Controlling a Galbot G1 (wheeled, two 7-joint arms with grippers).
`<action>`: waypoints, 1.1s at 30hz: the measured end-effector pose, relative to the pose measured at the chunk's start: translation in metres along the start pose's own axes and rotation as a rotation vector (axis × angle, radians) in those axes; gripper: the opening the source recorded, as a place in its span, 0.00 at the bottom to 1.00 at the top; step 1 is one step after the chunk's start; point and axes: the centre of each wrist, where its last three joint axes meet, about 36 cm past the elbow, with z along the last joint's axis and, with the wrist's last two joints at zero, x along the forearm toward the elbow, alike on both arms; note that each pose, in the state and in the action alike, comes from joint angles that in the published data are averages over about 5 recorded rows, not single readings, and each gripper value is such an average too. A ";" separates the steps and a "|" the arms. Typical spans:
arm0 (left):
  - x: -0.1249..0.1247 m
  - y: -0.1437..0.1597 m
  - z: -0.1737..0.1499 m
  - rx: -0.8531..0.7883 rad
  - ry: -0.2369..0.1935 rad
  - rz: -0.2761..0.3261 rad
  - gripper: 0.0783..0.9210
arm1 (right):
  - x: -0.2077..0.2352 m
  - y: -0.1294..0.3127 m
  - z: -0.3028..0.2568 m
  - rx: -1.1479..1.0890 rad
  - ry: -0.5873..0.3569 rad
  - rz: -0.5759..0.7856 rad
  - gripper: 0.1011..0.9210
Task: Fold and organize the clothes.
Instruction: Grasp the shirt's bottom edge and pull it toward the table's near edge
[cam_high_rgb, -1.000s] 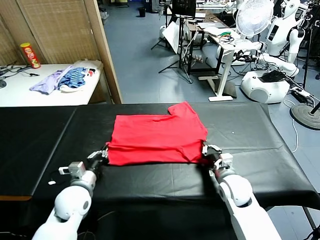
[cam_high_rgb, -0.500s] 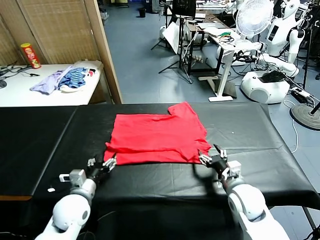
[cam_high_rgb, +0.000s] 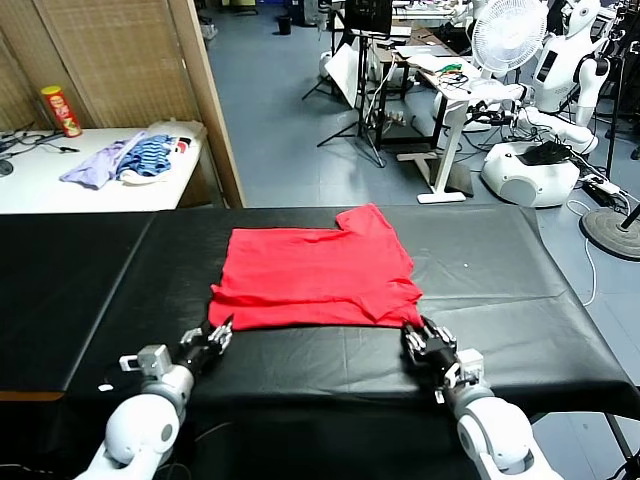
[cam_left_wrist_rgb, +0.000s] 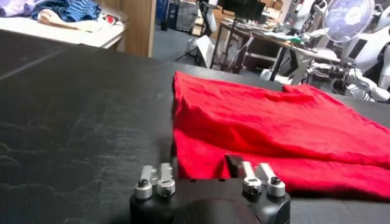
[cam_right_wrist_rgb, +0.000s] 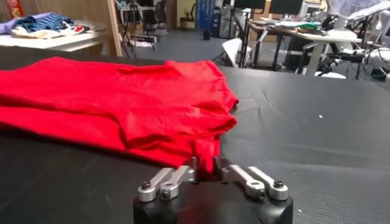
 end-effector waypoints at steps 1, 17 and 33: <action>0.002 0.001 -0.001 -0.020 0.001 -0.008 0.07 | 0.003 -0.001 -0.002 -0.001 0.010 0.005 0.03; 0.074 -0.001 -0.003 -0.182 0.073 -0.029 0.06 | 0.077 0.004 0.001 0.031 0.132 0.010 0.04; 0.128 -0.014 -0.013 -0.216 0.240 -0.072 0.60 | 0.109 0.001 -0.041 0.038 0.050 -0.056 0.84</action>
